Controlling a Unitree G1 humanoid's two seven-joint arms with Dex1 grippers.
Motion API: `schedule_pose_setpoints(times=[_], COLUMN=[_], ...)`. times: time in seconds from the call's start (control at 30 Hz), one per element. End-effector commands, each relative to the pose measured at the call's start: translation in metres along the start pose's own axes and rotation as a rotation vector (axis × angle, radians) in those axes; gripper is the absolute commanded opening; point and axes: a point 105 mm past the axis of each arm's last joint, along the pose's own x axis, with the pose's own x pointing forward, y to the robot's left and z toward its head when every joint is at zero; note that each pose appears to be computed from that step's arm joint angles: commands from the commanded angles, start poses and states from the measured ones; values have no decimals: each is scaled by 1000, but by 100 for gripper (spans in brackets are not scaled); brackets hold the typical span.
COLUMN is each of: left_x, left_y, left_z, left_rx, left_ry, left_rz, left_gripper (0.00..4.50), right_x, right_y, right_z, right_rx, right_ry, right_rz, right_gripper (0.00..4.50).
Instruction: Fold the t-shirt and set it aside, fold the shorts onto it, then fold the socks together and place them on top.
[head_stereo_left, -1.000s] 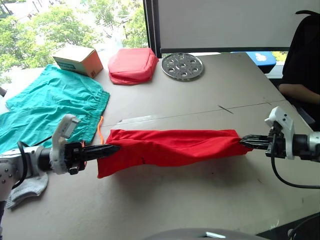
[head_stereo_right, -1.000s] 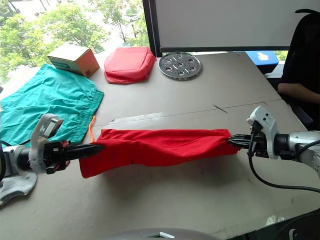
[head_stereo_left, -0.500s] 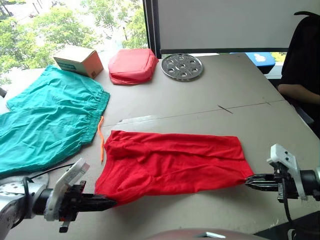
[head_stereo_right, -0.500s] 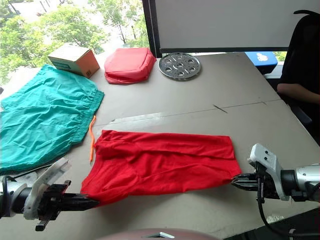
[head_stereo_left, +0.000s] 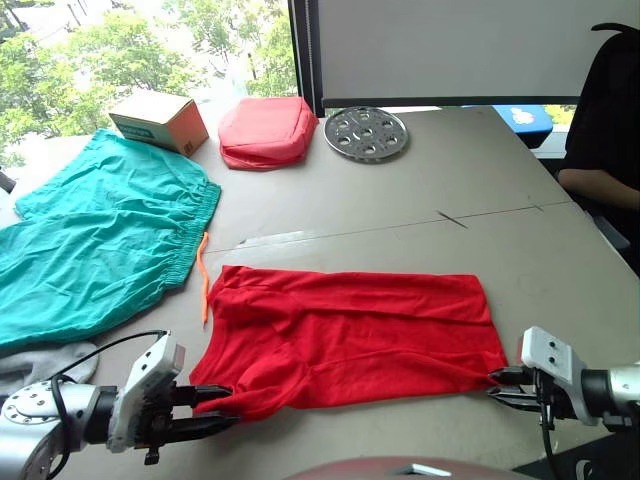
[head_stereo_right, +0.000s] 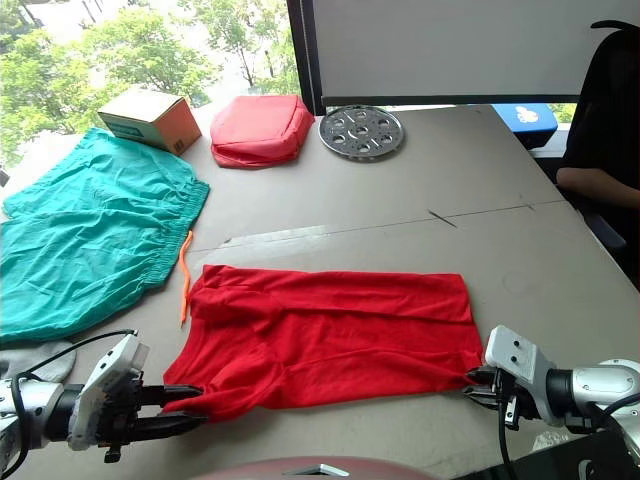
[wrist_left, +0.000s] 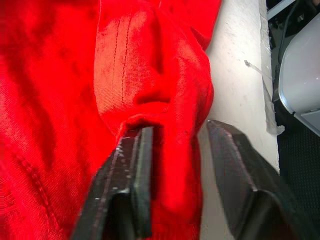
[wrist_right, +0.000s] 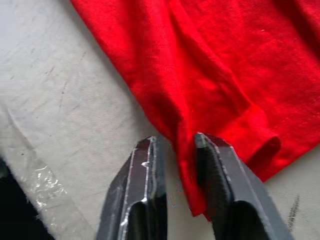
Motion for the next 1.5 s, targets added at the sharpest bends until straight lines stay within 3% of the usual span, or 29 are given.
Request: schedule_pose_setpoints(times=[0.03, 0.07, 0.17, 0.23, 0.33, 0.47, 0.57, 0.73, 0.93, 1.07, 1.13, 1.17, 1.23, 1.33, 1.5], left_x=[-29, -34, -46, -49, -46, -30, -17, -2, 4, 10, 13, 14, 17, 19, 16], left_y=[-2, -3, 6, 22, 46, 76, 95, 117, 137, 143, 145, 146, 146, 145, 129], left_z=[16, 18, 38, 62, 86, 118, 138, 152, 116, 97, 92, 89, 88, 91, 89], left_rx=[-88, -105, -92, -51, 57, 189, 240, 305, 329, 325, 313, 306, 300, 259, 136], left_ry=[-24, -18, -57, -134, -184, -220, -214, -111, 192, 311, 340, 352, 356, 309, 211], left_rz=[-33, -49, -25, 35, 153, 300, 374, 417, 356, 296, 276, 260, 241, 224, 199], left_gripper=[343, 343, 343, 343, 343, 343, 343, 343, 343, 343, 289, 250, 165, 20, 5], right_x=[-19, -24, -35, -33, -24, -6, 10, 28, 36, 38, 39, 39, 39, 34, 33], right_y=[7, 11, 13, -5, -49, -90, -108, -119, -126, -133, -137, -139, -141, -151, -170], right_z=[25, 34, 66, 84, 100, 116, 117, 105, 79, 68, 65, 65, 66, 71, 95], right_rx=[43, 78, 95, 46, -41, -88, -162, -196, -248, -250, -251, -255, -269, -331, -461], right_ry=[-120, -175, -326, -368, -320, -213, -87, 78, 273, 333, 343, 346, 349, 366, 378], right_rz=[34, 63, 80, -29, -270, -411, -437, -336, -200, -187, -196, -203, -207, -253, -338], right_gripper=[278, 329, 329, 329, 329, 329, 329, 329, 329, 205, 127, 71, 0, 0, 0])
